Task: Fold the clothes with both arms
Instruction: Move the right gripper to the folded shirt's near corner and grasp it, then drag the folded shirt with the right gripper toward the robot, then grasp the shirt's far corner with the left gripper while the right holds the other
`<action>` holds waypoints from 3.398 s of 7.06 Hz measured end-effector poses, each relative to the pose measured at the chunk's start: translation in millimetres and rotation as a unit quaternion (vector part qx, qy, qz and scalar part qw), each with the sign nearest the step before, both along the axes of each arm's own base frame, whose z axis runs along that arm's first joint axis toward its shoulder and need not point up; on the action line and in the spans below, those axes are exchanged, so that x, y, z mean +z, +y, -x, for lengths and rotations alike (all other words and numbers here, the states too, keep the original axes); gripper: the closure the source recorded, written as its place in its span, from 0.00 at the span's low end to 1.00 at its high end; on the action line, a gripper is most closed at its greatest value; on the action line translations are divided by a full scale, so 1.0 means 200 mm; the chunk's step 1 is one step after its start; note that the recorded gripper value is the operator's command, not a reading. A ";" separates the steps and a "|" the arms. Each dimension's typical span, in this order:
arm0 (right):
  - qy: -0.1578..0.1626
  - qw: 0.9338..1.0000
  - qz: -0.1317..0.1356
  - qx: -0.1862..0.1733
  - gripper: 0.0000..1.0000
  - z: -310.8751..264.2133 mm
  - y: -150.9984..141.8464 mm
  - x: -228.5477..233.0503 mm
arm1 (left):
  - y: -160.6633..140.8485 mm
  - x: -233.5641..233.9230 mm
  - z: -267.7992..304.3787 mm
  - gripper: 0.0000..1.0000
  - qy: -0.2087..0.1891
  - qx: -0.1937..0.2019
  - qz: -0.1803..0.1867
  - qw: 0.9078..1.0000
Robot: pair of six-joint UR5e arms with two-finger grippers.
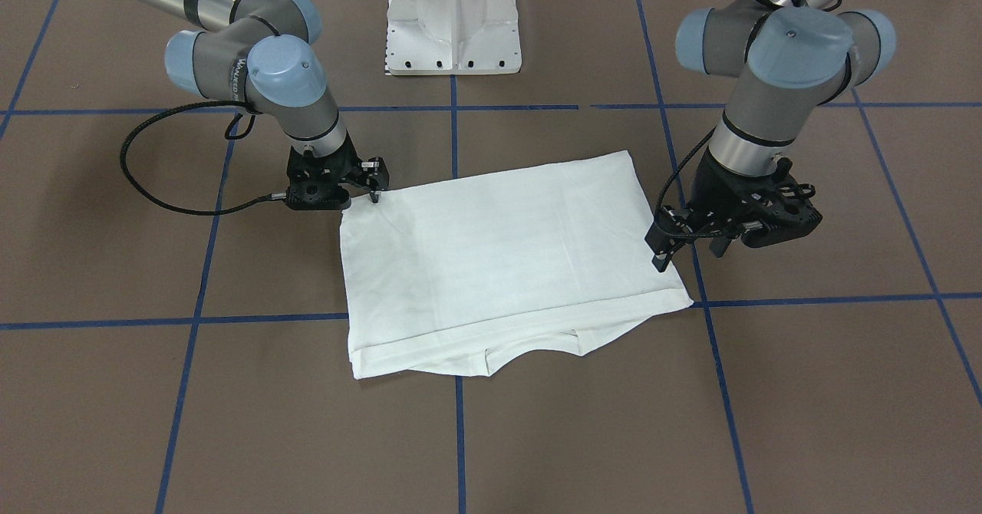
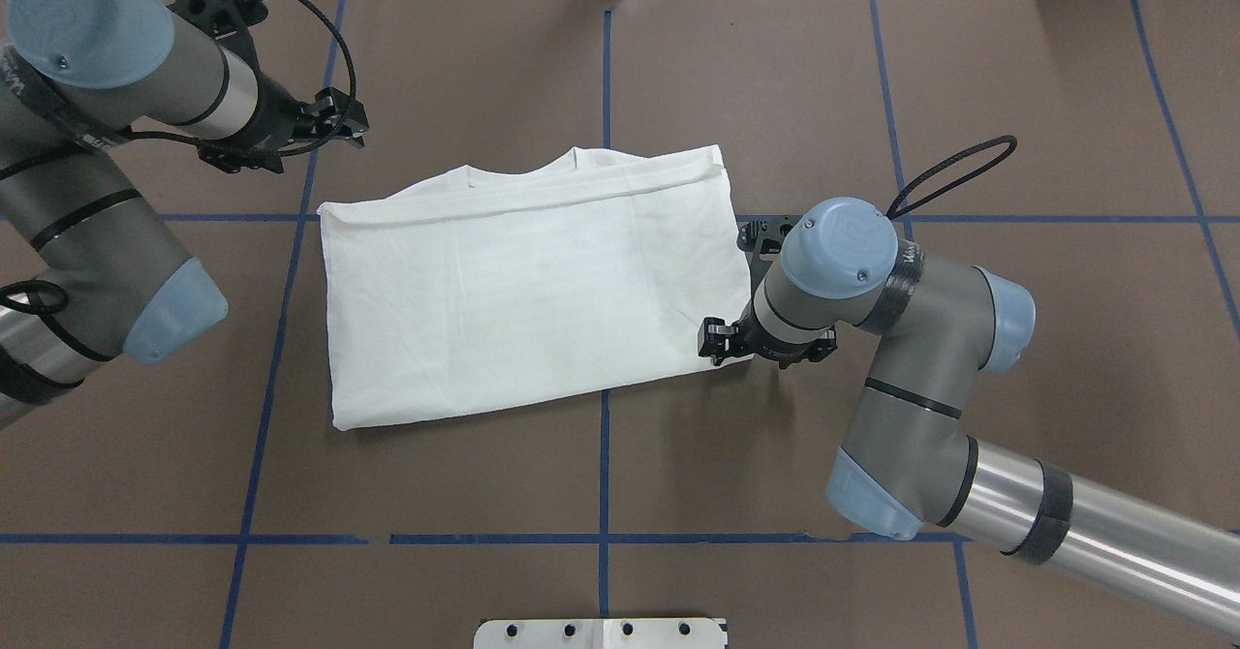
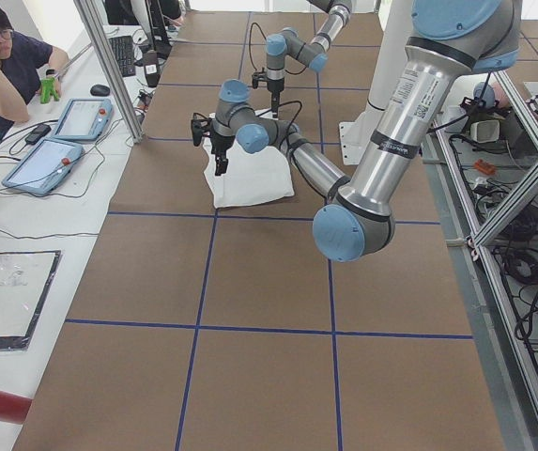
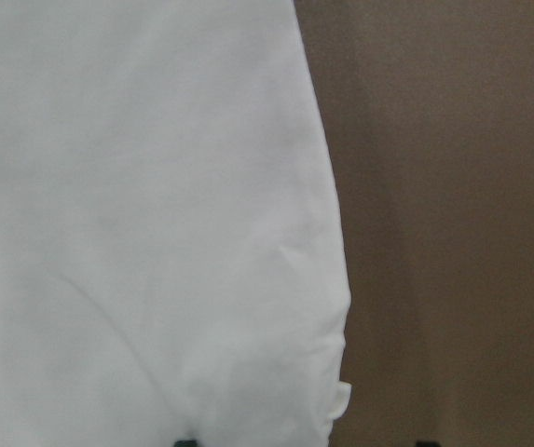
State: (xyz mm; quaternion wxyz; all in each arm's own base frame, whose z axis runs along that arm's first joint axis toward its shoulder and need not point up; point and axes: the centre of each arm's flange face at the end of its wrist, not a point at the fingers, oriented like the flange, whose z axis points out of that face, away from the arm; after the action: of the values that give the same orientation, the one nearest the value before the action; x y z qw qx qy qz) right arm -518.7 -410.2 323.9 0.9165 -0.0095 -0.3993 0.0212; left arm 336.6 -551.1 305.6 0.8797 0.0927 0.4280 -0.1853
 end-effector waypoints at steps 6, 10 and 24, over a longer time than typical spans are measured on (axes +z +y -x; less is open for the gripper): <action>0.000 1.000 0.002 0.018 1.00 -0.10 -0.11 -0.02 | 0.00 0.00 0.00 0.01 0.000 0.000 0.000 1.000; 0.006 1.000 0.000 0.023 1.00 -0.57 0.05 0.19 | 0.00 0.00 0.00 0.01 -0.001 -0.002 -0.001 1.000; -0.063 0.992 0.068 -0.087 0.00 -0.46 1.23 -0.17 | 0.24 -0.19 -0.18 0.01 0.044 0.051 -0.003 0.998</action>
State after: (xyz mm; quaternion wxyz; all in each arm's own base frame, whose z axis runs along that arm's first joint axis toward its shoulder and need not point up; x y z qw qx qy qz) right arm -426.8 -164.1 289.2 0.8851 -0.1081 -0.4516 -0.0318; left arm 372.3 -503.2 268.2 0.8681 0.0652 0.4710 -0.1428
